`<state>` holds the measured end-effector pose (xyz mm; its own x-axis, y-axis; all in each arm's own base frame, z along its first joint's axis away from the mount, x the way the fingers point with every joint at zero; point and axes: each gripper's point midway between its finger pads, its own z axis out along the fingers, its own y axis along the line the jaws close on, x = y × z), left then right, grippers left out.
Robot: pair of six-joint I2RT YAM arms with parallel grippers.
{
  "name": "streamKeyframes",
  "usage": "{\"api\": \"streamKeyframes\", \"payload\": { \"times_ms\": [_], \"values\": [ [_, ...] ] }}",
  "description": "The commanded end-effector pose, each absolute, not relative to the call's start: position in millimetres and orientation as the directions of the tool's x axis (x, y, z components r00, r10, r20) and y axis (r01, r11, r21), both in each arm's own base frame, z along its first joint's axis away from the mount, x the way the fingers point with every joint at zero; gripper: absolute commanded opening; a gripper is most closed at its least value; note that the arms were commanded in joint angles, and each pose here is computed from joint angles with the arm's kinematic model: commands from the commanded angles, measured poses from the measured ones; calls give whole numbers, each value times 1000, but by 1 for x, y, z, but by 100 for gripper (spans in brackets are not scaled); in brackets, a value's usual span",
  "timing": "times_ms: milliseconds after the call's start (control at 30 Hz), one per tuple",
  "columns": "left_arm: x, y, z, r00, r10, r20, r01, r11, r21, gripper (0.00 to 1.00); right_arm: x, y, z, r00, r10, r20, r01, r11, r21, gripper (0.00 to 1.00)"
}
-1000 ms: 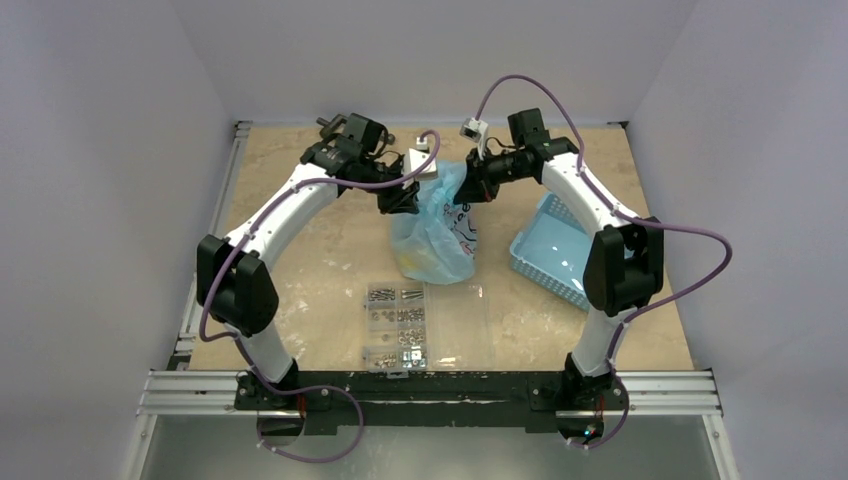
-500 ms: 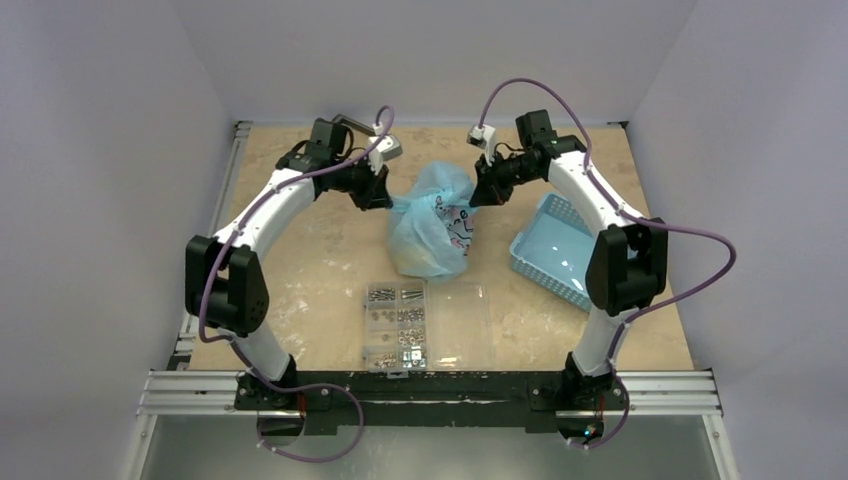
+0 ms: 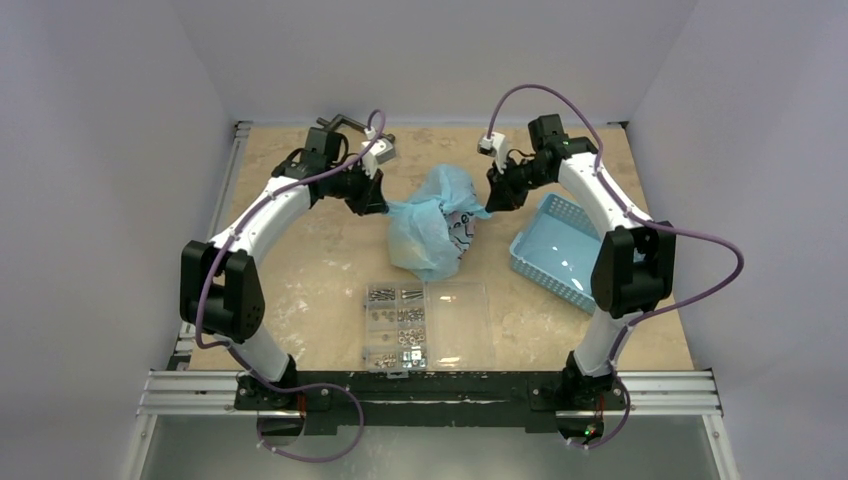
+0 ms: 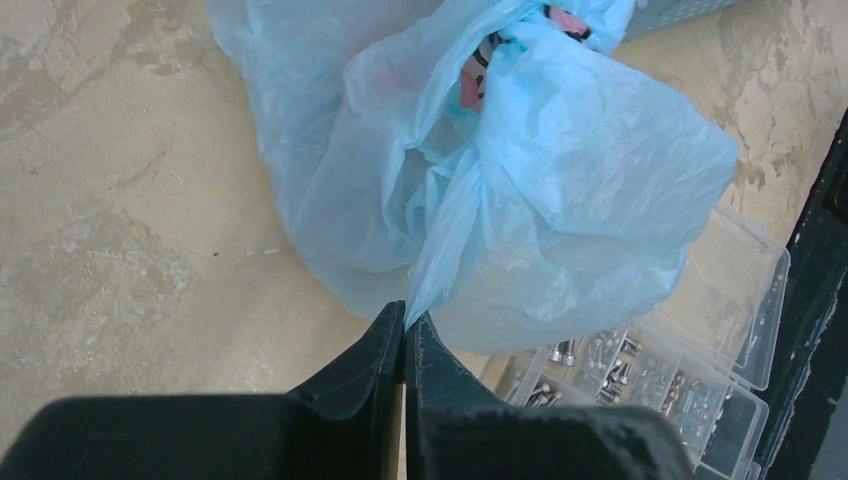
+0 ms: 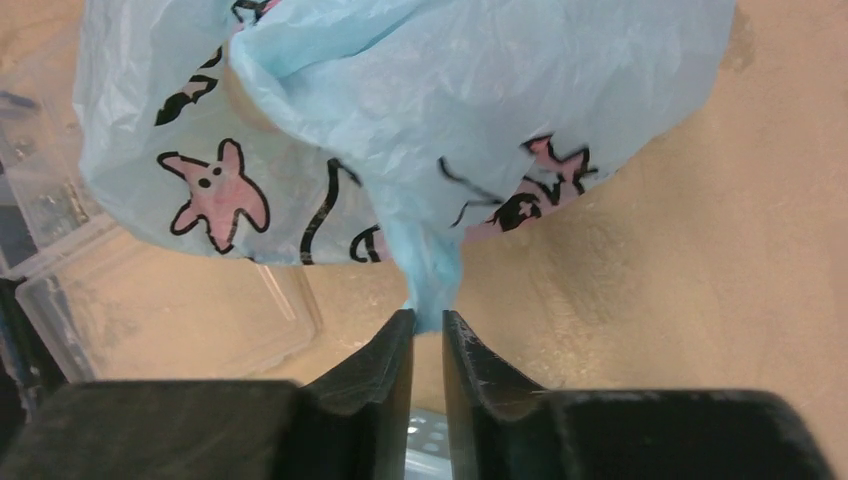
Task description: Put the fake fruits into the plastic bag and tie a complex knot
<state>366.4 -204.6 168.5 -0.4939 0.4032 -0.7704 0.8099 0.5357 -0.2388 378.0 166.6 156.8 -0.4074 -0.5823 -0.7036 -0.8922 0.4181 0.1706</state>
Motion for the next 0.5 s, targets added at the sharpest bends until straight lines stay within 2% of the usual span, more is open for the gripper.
{"api": "streamKeyframes", "payload": {
  "times_ms": [0, 67, 100, 267, 333, 467],
  "values": [
    [381, -202, 183, -477, 365, -799, 801, 554, -226, 0, 373, 170, 169, -390, -574, -720, -904, 386, 182, 32],
    [380, -205, 186, -470, 359, -806, 809, 541, -231, 0, 372, 172, 168, -405, -562, -721, -899, 391, 200, 48],
    [380, -207, 187, -468, 358, -808, 812, 536, -233, 0, 373, 173, 168, -411, -550, -727, -894, 399, 203, 52],
    [379, -212, 190, -457, 366, -811, 823, 519, -230, 0, 376, 188, 172, -399, -518, -756, -894, 405, 194, 66],
    [379, -213, 190, -451, 370, -812, 827, 515, -224, 0, 371, 198, 169, -411, -514, -753, -894, 389, 222, 64],
    [379, -216, 192, -446, 372, -814, 831, 510, -222, 0, 365, 213, 159, -466, -487, -739, -872, 394, 290, 47]
  ]
}}
